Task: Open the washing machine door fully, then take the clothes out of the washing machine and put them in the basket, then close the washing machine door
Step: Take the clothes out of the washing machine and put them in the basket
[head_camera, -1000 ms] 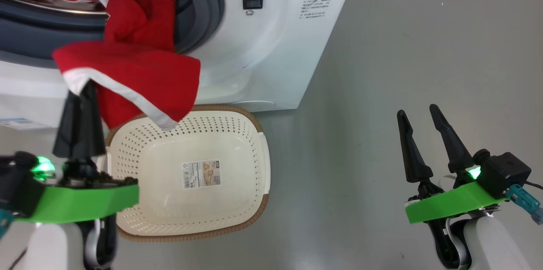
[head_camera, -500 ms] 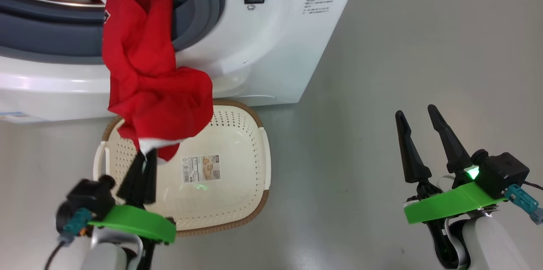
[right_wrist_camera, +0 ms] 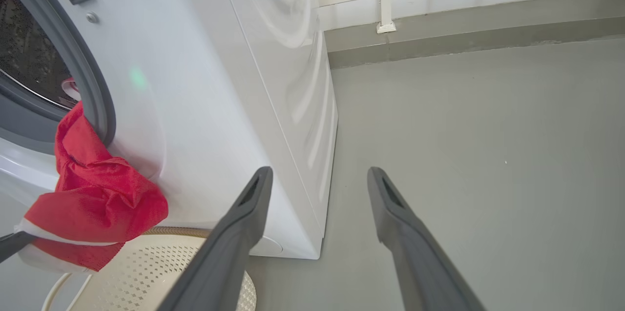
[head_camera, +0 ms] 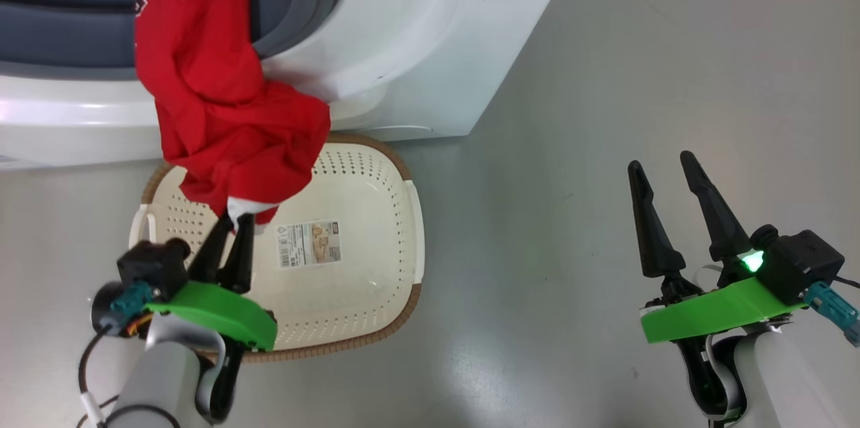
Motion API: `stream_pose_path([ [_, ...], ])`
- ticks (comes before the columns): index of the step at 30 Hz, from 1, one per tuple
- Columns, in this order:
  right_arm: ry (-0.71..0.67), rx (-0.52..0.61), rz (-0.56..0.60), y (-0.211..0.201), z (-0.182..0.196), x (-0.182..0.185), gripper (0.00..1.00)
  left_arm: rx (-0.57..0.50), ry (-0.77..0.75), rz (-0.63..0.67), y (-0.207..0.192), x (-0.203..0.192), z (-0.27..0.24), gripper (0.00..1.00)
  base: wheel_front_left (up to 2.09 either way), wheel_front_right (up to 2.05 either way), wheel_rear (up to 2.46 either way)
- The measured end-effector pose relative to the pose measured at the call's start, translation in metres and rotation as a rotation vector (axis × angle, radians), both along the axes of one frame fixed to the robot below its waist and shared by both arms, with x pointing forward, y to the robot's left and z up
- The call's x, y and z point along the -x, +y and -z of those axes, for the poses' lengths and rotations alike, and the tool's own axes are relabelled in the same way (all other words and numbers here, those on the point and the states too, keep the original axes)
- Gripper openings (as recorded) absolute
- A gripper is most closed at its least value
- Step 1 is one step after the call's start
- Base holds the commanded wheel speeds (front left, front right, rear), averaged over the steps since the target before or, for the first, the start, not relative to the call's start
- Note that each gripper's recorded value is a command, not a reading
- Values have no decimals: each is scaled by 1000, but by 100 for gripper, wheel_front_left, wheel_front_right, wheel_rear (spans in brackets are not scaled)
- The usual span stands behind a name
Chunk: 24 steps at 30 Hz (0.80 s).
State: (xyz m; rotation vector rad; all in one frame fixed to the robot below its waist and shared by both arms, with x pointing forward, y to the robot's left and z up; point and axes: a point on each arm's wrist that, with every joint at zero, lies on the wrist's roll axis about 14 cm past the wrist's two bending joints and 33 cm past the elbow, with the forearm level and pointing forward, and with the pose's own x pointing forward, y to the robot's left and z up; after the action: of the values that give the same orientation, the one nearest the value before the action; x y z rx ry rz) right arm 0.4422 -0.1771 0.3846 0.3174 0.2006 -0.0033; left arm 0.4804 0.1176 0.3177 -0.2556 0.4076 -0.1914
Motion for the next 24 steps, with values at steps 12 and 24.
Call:
stream_pose_path([
  [12, -7, 3, -8, 2, 1, -7, 100, 4, -10, -22, 5, -10, -1, 100, 0, 0, 0],
  [24, -39, -3, -21, 8, -12, -9, 100, 15, -73, -62, 16, -10, -27, 100, 0, 0, 0],
])
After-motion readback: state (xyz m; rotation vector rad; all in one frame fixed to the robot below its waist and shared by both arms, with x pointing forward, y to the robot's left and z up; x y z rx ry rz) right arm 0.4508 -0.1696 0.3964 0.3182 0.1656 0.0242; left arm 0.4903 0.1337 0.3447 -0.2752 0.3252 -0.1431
